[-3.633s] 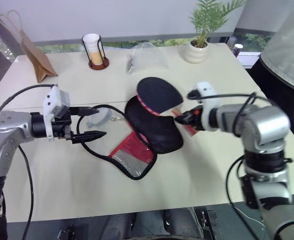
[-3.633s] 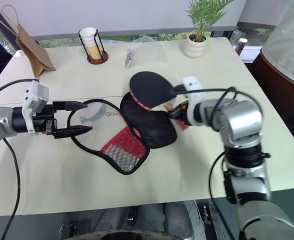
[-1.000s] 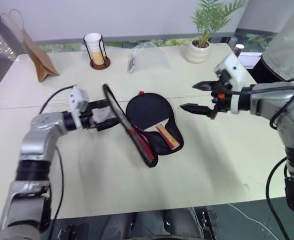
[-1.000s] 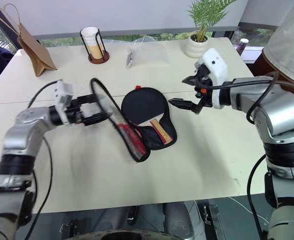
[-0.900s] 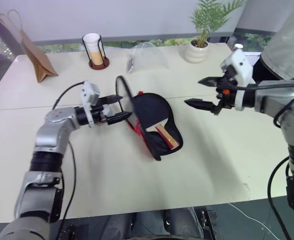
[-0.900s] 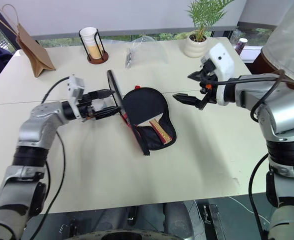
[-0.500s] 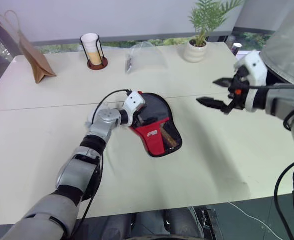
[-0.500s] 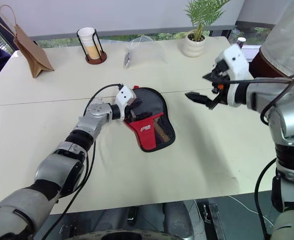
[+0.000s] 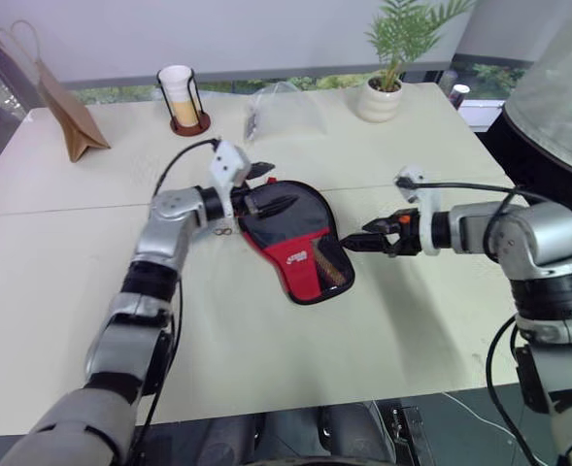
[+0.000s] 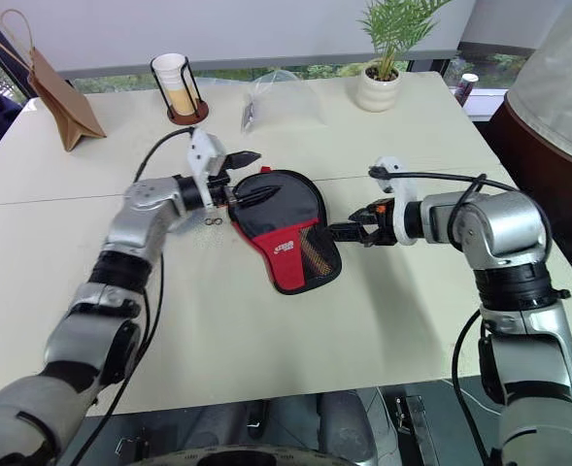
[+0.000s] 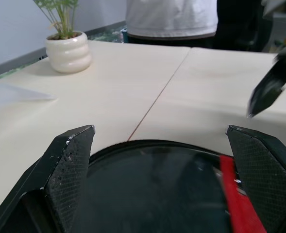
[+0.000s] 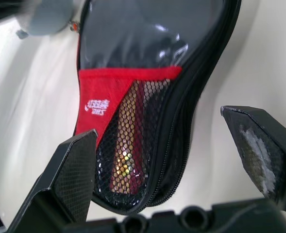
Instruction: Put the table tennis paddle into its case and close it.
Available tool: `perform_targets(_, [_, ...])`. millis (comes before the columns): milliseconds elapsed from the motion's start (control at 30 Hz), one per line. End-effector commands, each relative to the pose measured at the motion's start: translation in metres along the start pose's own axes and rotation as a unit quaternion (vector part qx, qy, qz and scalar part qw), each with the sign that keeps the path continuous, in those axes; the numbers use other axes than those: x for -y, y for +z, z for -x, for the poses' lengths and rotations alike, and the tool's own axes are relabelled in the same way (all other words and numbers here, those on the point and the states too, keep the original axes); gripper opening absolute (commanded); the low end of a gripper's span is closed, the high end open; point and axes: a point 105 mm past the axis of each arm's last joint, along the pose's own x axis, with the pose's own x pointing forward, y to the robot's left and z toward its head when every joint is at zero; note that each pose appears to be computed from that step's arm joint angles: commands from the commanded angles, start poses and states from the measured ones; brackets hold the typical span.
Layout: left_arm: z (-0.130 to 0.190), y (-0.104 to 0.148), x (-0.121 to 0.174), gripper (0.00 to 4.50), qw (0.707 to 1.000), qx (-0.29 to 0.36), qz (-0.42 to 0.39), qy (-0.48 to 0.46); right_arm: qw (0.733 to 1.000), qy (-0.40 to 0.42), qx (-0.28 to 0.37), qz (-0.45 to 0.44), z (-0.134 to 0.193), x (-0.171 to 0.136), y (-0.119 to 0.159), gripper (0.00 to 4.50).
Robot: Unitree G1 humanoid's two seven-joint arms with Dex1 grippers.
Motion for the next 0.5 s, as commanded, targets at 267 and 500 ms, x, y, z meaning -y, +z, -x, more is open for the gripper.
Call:
perform_targets(267, [0.076, 0.031, 0.038, 4.5, 0.996, -0.032, 0.032, -0.078, 0.999, 0.036, -0.029, 0.022, -0.03, -0.007, -0.008, 4.46])
perform_targets(500, [0.096, 0.033, 0.049, 4.5, 0.994, -0.068, 0.029, -0.081, 0.997, 0.06, -0.041, 0.009, -0.042, -0.013, -0.013, 4.23])
